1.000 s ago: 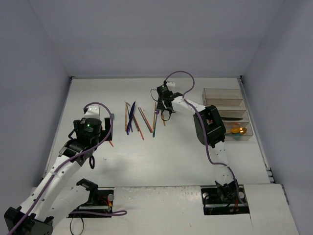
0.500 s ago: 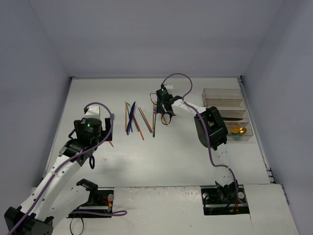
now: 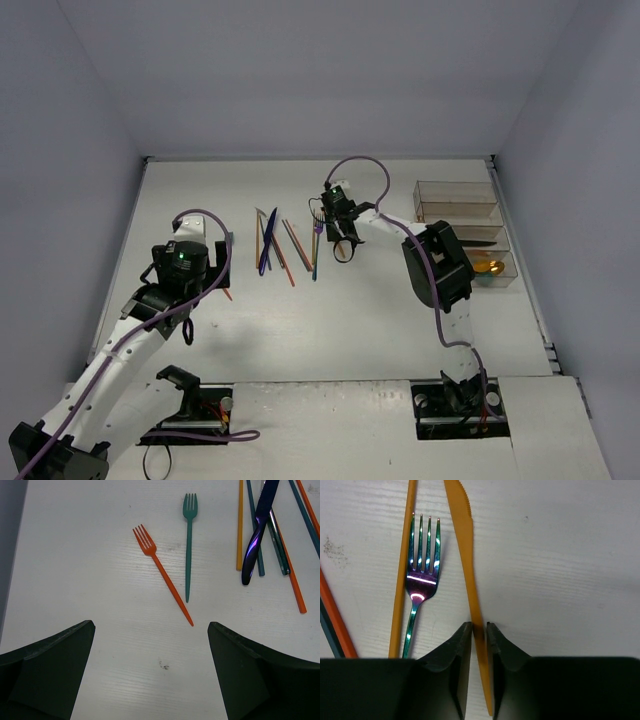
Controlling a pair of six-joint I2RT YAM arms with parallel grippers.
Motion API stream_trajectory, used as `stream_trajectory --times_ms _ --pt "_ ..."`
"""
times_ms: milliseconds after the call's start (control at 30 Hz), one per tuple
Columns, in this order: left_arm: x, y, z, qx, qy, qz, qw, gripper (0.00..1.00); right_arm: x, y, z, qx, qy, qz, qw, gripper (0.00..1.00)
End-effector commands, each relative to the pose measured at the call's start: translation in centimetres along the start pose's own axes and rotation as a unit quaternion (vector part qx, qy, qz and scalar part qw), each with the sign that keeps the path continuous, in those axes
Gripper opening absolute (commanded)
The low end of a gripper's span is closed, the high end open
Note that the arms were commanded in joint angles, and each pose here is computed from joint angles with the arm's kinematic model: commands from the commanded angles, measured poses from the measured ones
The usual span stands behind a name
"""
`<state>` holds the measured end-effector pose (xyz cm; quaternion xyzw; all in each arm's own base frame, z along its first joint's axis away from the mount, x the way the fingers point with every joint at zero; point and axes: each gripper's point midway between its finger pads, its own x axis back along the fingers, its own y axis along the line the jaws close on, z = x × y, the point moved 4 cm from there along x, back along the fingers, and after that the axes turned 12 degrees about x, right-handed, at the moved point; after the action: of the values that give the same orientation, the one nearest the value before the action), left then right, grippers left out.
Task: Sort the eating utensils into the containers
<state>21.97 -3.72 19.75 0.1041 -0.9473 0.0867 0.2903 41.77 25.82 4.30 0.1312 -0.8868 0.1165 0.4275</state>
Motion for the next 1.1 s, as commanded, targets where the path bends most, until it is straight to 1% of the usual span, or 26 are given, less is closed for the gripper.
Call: stream_trajectory --times_ms 0,67,100,200,400,500,600,700,767,867,933,1067 --pt "0.3 -0.9 -2.0 0.010 -0.028 0.017 0.999 0.96 1.5 0.3 5.3 0.034 0.101 0.003 0.994 0.10" --pt "0.3 -0.9 -2.0 0.010 -0.029 0.019 0.999 0.95 1.7 0.2 6.1 0.033 0.117 0.002 0.993 0.02" --pt "0.3 -1.0 -2.0 0.010 -0.028 0.019 0.999 0.95 1.8 0.3 6.3 0.033 0.121 -0.001 0.992 0.00" --pt "0.3 -1.0 -2.0 0.010 -0.028 0.019 0.999 0.95 2.6 0.3 6.0 0.024 0.117 -0.003 0.993 0.00" --pt "0.4 -0.9 -2.0 0.011 -0.031 0.020 0.999 0.96 9.0 -0.8 -0.7 -0.027 0.006 0.005 1.000 0.00" --pt "0.5 -0.9 -2.1 0.012 -0.033 0.021 0.999 0.95 12.9 -2.8 -3.9 -0.072 -0.059 0.035 0.995 0.00" --pt "0.5 -0.9 -2.2 0.013 -0.034 0.021 0.999 0.95 15.7 -5.0 -5.5 -0.130 -0.101 0.057 0.985 0.00" --pt "0.6 -0.9 -2.2 0.013 -0.034 0.021 0.999 0.96 17.6 -9.2 -6.0 -0.205 -0.129 0.097 0.965 0.00" --pt "0.6 -0.9 -2.2 0.014 -0.035 0.021 0.999 0.96 18.2 -12.6 -5.2 -0.269 -0.135 0.132 0.944 0.00" --pt "0.8 -0.8 -2.4 0.016 -0.039 0.022 0.999 0.96 18.2 -16.9 -2.9 -0.369 -0.135 0.176 0.902 0.00" --pt "0.9 -0.8 -2.4 0.017 -0.042 0.022 0.999 0.95 18.8 -18.9 -1.9 -0.417 -0.143 0.196 0.876 0.00" --pt "1.0 -0.7 -2.5 0.018 -0.044 0.022 0.999 0.96 18.4 -22.5 0.6 -0.514 -0.143 0.233 0.813 0.00"
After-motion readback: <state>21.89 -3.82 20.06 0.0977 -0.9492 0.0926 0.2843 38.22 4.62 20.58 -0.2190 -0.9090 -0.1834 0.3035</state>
